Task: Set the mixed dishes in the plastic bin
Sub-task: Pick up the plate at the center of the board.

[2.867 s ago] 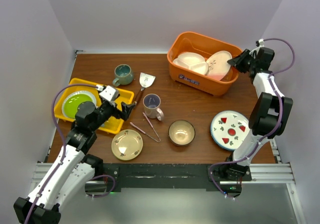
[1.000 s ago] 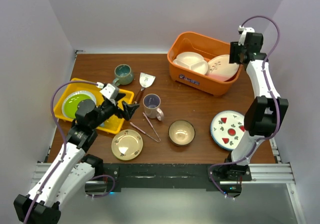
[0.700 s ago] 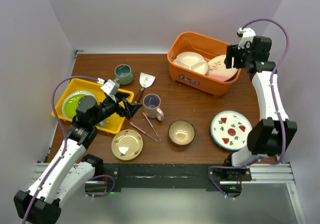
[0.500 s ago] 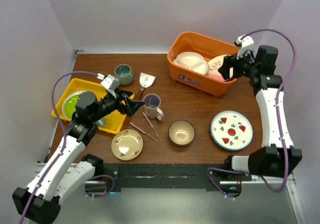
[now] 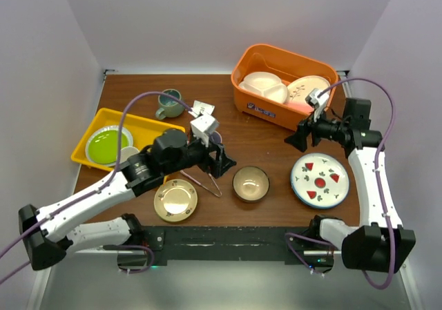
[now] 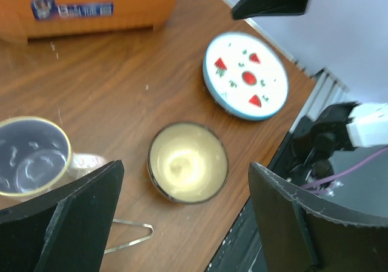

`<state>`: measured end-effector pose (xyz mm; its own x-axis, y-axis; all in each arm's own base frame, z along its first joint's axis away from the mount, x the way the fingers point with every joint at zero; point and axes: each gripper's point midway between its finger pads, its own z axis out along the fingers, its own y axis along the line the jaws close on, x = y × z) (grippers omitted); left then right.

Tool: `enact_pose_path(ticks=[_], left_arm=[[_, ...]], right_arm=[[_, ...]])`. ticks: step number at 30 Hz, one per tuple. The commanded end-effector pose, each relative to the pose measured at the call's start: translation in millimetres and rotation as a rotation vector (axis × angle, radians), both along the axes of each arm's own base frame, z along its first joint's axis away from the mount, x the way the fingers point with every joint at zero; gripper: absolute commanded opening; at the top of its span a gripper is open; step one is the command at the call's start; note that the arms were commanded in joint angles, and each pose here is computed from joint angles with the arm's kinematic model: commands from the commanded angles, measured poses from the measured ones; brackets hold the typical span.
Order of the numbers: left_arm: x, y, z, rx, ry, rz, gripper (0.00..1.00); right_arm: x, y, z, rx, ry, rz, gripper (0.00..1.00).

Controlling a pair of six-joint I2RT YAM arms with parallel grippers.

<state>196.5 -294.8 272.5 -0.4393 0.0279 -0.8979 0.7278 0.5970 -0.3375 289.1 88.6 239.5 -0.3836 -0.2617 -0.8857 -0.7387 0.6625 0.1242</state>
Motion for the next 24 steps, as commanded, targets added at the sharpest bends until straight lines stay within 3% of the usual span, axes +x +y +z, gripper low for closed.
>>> enact_pose_path(ticks=[1,12,16,21,24], left_arm=[[5.1,-10.4,-7.3,0.092,-0.003,0.102,0.89],[-2.0,-57.1,-34.2,0.198,-0.022,0.083,0.88],[-8.7,-67.9,-41.5,0.179,-0.017,0.054,0.88],[-10.8,-70.2,-43.2,0.197,-0.040,0.041,0.88],[-11.6,-63.6,-41.8,0.214,-0.078,0.026,0.88]], right_arm=[[-18.5,15.1,12.8,0.056,-0.102,0.107,0.81],[-27.3,12.7,5.6,0.080,-0.127,0.100,0.86],[-21.7,8.0,7.1,0.074,-0.141,0.048,0.88],[-6.8,-9.6,-5.1,0.010,-0.092,-0.048,0.88],[0.4,-24.5,-14.2,0.002,0.008,-0.078,0.87]])
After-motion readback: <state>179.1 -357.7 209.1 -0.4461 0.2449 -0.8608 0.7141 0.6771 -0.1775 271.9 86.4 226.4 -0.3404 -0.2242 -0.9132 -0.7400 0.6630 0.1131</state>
